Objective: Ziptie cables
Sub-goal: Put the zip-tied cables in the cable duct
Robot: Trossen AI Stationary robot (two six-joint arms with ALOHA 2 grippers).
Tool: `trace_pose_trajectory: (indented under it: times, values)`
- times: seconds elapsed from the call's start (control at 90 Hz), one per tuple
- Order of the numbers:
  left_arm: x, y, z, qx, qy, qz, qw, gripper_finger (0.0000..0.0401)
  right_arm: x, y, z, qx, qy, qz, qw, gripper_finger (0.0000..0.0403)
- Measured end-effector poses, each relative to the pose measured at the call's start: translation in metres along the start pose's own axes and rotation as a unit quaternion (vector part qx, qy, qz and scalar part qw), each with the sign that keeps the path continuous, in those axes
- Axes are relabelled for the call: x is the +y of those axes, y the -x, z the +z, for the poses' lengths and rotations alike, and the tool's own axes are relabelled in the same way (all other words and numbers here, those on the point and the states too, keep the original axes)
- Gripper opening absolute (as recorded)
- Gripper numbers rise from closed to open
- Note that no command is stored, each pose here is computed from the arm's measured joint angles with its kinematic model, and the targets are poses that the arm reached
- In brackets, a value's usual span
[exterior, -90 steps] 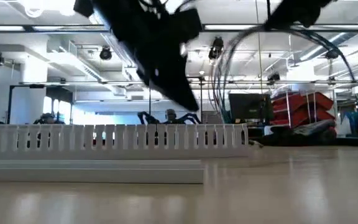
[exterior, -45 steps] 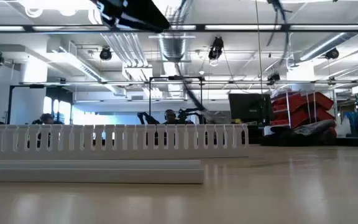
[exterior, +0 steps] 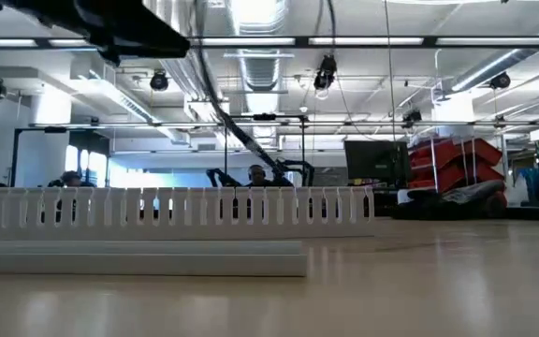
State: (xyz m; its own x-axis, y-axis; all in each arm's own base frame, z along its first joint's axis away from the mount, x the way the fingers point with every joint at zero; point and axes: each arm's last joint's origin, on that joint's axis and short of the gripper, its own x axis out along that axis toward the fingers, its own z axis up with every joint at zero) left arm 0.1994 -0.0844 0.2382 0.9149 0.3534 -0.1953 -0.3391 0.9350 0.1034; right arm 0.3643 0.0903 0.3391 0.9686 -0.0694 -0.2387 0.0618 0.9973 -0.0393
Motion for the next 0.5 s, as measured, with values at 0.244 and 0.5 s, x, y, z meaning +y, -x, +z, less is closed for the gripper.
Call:
trace_pose_trajectory:
  times: [0.244,0.5]
  values:
    - [0.006,0.030,-0.012,0.080,0.068,-0.089,0.990,0.0093,0.010,-0.035,0.015,0.036,0.043,-0.004,0.998,0.0004]
    - [0.007,0.033,-0.030,0.096,0.083,-0.076,0.989,0.0084,0.009,-0.035,0.043,0.012,0.058,-0.007,0.998,0.0004]
